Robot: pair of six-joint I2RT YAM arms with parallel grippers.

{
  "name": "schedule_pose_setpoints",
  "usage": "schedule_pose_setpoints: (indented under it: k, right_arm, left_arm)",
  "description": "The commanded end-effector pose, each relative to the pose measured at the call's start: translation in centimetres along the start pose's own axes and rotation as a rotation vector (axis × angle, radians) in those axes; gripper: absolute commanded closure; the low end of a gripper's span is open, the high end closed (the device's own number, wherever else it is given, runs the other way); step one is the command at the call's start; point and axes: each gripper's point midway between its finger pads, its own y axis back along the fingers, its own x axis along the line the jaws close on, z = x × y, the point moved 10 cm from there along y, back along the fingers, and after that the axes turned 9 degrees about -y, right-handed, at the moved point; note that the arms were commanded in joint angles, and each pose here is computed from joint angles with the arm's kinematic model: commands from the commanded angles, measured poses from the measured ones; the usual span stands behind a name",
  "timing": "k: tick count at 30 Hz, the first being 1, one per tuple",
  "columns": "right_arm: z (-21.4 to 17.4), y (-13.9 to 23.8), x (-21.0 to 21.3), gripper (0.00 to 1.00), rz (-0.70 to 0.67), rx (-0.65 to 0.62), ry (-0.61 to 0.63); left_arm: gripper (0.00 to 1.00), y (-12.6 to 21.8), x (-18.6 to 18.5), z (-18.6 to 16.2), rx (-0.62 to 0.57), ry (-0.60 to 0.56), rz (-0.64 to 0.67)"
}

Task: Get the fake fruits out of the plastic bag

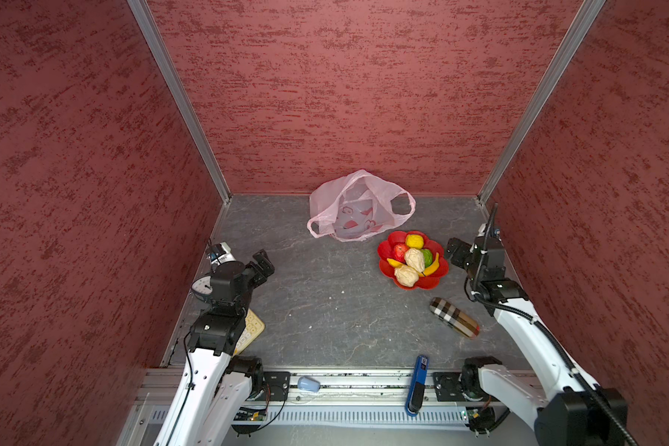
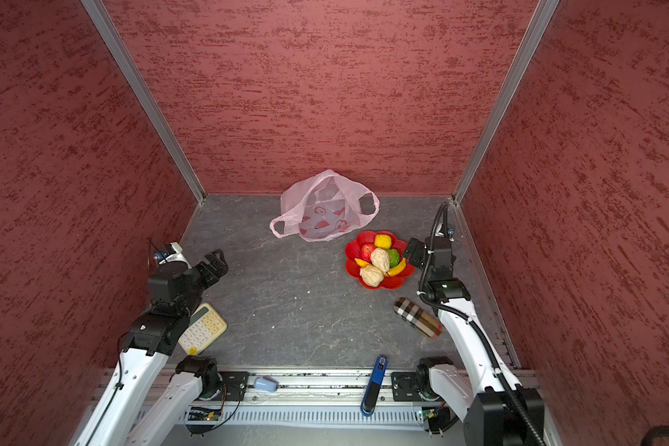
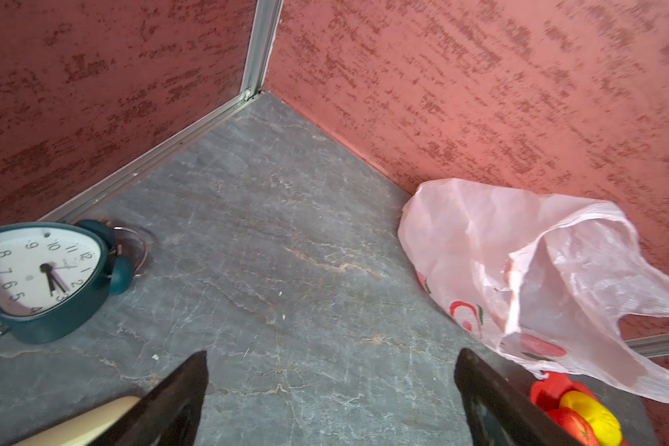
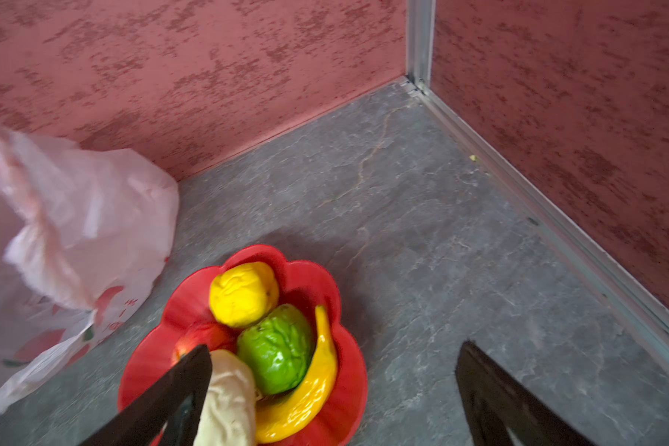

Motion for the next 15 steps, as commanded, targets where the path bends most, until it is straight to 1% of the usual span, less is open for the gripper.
schedule_pose_setpoints:
  k: [1, 3, 5, 7, 9, 10, 11, 12, 13, 14, 15]
  right_arm:
    - [1.6, -1.1, -1.0, 0.01, 0.007, -0.13, -0.067]
    - [1.7, -1.9, -1.9, 0.01, -0.034, -0.153, -0.074]
    - [1.9, -2.7, -2.8, 0.01, -0.088, -0.142, -0.083]
    - [1.9, -3.6, -3.6, 0.01, -0.125, -0.108, -0.098]
    - [1.6, -4.9, -4.0, 0.05, -0.121, -0.044, -0.107]
    - [1.4, -5.6, -4.1, 0.1, -0.126, -0.002, -0.105]
    - [1.1, -6.4, -4.1, 0.19, -0.137, 0.04, -0.101]
    - [0.8, -7.1, -4.0, 0.31, -0.136, 0.074, -0.099]
    - [0.6, -7.8, -4.1, 0.49, -0.141, 0.102, -0.097]
    - [0.3, -8.3, -4.2, 0.62, -0.148, 0.121, -0.099]
    - [0.1, -8.8, -4.2, 0.68, -0.157, 0.132, -0.099]
  left_arm:
    - [0.01, -1.7, 0.5, -0.3, 0.0, -0.019, 0.042]
    - [0.01, -3.1, 0.5, -0.5, 0.025, -0.04, 0.045]
    - [0.01, -4.1, 0.4, -0.6, 0.05, -0.054, 0.047]
    - [0.01, -4.7, 0.3, -0.7, 0.06, -0.063, 0.044]
    - [0.01, -5.2, 0.2, -0.7, 0.059, -0.066, 0.031]
    - [0.01, -5.2, 0.2, -0.7, 0.053, -0.065, 0.023]
    - [0.01, -5.3, 0.2, -0.7, 0.047, -0.062, 0.016]
    - [0.01, -5.3, 0.1, -0.6, 0.044, -0.063, 0.01]
    - [0.01, -5.3, 0.1, -0.5, 0.039, -0.061, 0.002]
    - [0.01, -5.2, 0.0, -0.4, 0.037, -0.061, -0.006]
    - [0.01, -5.1, -0.1, -0.3, 0.037, -0.061, -0.013]
